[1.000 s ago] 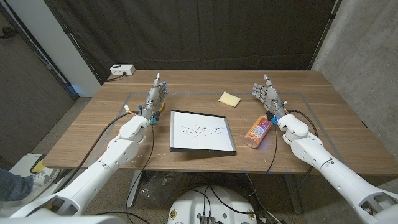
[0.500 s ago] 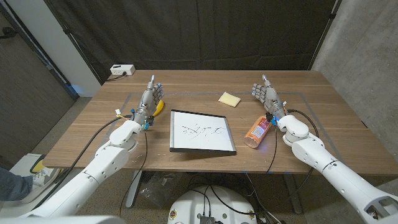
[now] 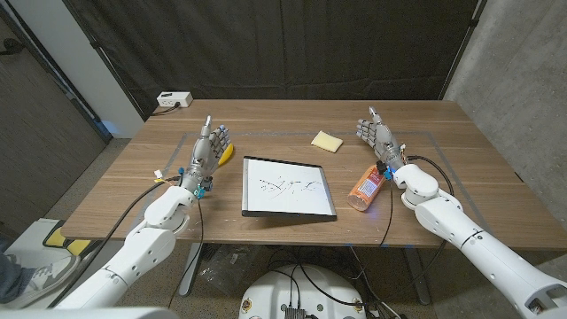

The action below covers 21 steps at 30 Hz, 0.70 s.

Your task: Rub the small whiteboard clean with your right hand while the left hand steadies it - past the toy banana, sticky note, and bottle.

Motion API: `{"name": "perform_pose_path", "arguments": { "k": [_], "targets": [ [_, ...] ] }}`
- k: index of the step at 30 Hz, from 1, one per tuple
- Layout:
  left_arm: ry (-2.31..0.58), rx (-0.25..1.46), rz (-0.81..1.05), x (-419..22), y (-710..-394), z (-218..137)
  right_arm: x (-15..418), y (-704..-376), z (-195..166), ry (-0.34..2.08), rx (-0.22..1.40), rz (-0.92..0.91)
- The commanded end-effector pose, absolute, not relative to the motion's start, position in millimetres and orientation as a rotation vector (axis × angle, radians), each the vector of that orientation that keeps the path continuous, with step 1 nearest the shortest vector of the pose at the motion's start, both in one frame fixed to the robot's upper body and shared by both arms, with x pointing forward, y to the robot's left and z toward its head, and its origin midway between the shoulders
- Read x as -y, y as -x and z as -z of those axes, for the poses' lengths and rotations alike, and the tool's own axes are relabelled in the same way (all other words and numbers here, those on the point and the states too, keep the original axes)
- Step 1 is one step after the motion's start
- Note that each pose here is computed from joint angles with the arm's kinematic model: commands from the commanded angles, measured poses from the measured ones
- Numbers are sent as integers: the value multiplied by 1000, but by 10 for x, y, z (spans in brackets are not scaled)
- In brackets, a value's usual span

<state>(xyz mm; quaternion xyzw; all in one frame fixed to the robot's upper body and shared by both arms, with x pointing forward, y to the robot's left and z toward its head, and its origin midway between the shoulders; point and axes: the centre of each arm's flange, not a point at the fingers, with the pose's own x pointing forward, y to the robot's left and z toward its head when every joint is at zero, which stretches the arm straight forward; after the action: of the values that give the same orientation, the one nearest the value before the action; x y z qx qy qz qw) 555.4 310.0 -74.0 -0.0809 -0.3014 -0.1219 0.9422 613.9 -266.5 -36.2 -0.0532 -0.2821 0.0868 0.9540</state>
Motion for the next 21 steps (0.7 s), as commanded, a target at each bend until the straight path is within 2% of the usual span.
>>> {"name": "perform_pose_path", "arguments": {
  "k": [1,8,21],
  "targets": [
    [296,609,312,-2971,-5300,1009,2629,-6070,259,136,610,-163],
    [325,525,340,-2846,-5174,1194,2669,-6052,215,154,610,-149],
    [355,427,244,-2934,-4697,1443,2637,-6082,269,171,572,-168]
  ]
}}
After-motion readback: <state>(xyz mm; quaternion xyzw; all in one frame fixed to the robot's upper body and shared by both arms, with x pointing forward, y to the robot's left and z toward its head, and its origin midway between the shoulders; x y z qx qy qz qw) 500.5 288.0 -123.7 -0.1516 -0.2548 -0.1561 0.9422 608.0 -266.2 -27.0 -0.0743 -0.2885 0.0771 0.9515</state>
